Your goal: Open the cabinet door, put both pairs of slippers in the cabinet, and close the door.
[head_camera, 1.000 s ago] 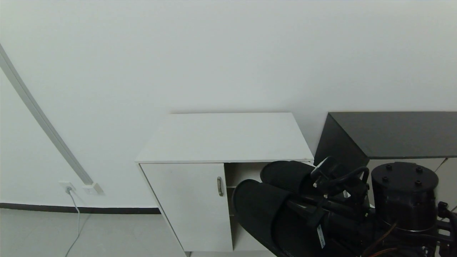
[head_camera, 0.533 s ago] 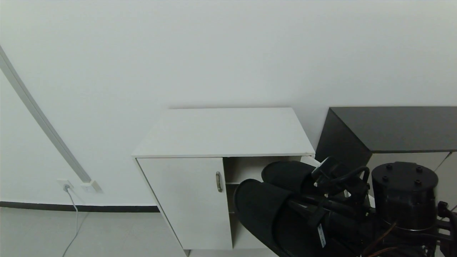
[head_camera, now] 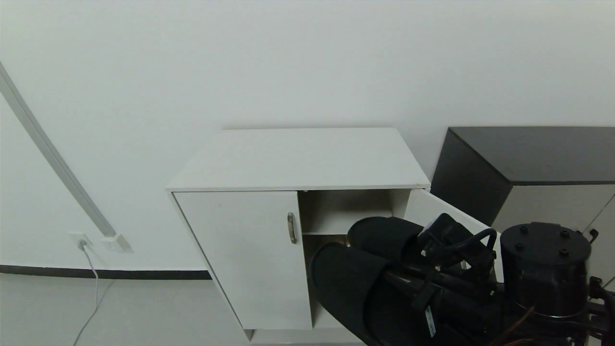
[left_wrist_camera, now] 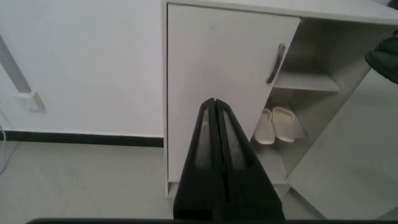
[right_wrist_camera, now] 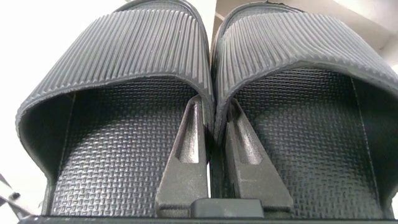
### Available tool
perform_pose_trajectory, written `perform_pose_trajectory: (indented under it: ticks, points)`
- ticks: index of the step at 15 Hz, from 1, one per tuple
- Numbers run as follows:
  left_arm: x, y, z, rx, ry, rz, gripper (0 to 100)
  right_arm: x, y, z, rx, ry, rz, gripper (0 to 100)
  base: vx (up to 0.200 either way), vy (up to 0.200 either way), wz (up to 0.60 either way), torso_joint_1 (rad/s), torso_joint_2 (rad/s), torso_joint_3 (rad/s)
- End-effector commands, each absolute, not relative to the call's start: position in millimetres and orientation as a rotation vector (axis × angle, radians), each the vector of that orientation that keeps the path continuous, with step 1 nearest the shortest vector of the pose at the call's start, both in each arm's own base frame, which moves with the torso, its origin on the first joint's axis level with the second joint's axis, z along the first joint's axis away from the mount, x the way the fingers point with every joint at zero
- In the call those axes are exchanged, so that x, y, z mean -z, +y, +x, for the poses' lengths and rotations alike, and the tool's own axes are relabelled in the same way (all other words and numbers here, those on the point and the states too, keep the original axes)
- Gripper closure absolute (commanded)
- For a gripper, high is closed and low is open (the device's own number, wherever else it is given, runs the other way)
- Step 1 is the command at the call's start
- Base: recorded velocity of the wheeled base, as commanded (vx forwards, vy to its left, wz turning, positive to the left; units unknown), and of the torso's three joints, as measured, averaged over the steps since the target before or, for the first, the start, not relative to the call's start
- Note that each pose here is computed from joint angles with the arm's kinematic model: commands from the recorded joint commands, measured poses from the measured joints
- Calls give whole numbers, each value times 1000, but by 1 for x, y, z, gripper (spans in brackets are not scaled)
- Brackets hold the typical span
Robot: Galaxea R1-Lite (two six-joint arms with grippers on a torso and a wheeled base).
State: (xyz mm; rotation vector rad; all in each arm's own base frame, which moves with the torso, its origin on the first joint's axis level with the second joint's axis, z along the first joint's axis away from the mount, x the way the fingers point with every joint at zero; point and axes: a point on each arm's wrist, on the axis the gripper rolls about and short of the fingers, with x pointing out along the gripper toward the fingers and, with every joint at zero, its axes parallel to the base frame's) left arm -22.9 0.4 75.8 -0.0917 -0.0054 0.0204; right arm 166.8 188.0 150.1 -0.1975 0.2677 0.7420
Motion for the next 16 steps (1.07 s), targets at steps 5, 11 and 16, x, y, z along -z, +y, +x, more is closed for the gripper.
perform_pose_trajectory:
  ticks: [5, 11, 16]
  points:
    - [-76, 0, -23, -21, -4, -92, 100, -146, 189, 167, -744, 279, -212, 100, 0, 0, 0, -220, 540, 319]
    - [-76, 0, -23, -21, -4, -92, 100, -147, 188, 165, -746, 269, -210, 100, 0, 0, 0, -184, 501, 317]
    - [-76, 0, -23, -21, -6, -92, 100, -144, 187, 164, -748, 273, -210, 100, 0, 0, 0, -147, 480, 335]
